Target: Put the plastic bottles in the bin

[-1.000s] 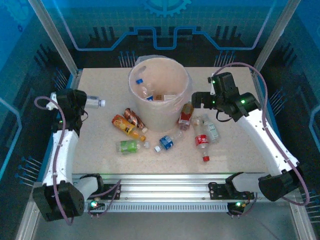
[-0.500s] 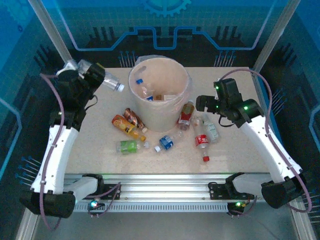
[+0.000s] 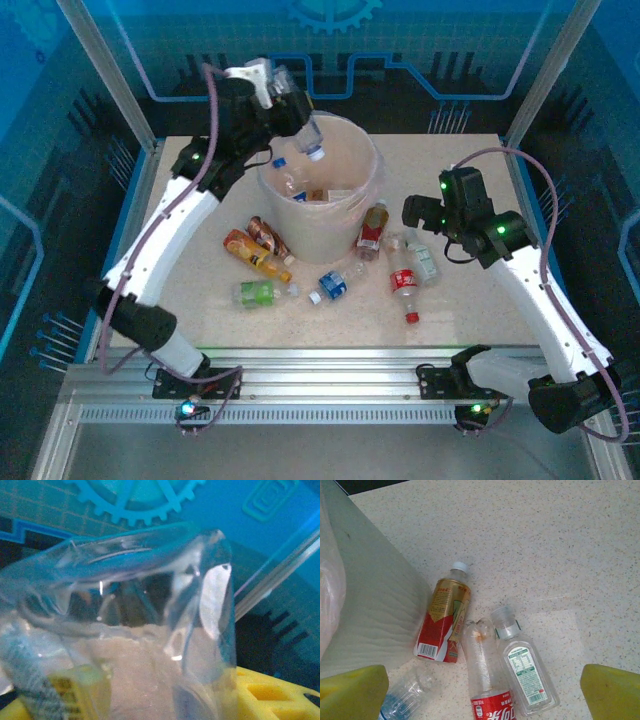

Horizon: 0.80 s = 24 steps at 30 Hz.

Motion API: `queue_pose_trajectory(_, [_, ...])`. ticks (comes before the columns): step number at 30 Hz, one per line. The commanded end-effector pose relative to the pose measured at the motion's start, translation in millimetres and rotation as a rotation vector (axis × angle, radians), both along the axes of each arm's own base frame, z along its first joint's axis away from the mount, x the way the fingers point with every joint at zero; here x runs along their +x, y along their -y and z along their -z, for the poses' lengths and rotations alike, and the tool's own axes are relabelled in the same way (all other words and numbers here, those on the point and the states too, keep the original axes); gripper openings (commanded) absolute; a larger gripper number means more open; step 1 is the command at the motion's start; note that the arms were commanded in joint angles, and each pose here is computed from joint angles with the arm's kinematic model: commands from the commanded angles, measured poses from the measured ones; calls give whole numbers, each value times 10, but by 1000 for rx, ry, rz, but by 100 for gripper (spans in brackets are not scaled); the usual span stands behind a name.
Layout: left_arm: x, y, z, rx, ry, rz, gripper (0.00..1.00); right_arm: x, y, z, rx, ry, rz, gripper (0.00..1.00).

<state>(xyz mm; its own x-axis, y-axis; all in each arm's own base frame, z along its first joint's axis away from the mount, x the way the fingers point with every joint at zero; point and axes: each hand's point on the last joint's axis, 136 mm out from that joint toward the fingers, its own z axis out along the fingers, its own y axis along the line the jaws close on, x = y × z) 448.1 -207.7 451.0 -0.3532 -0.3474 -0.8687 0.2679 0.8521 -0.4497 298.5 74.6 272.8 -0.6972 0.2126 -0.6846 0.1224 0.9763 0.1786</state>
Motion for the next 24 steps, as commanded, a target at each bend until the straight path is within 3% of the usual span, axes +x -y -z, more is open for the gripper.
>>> queue_pose_trajectory(1, [17, 214, 214, 207, -28, 79, 55, -33, 110, 14, -6, 0, 48, 100])
queue_pose_trajectory(5, [92, 449, 531, 319, -96, 144, 56, -19, 106, 32, -7, -6, 49, 100])
queue_pose_trajectory(13, [170, 524, 1053, 444, -180, 154, 60, -20, 144, 107, -15, -24, 59, 100])
queue_pose_trajectory(24, [122, 532, 1652, 426, -249, 152, 66, -16, 151, 215, -11, -47, 66, 100])
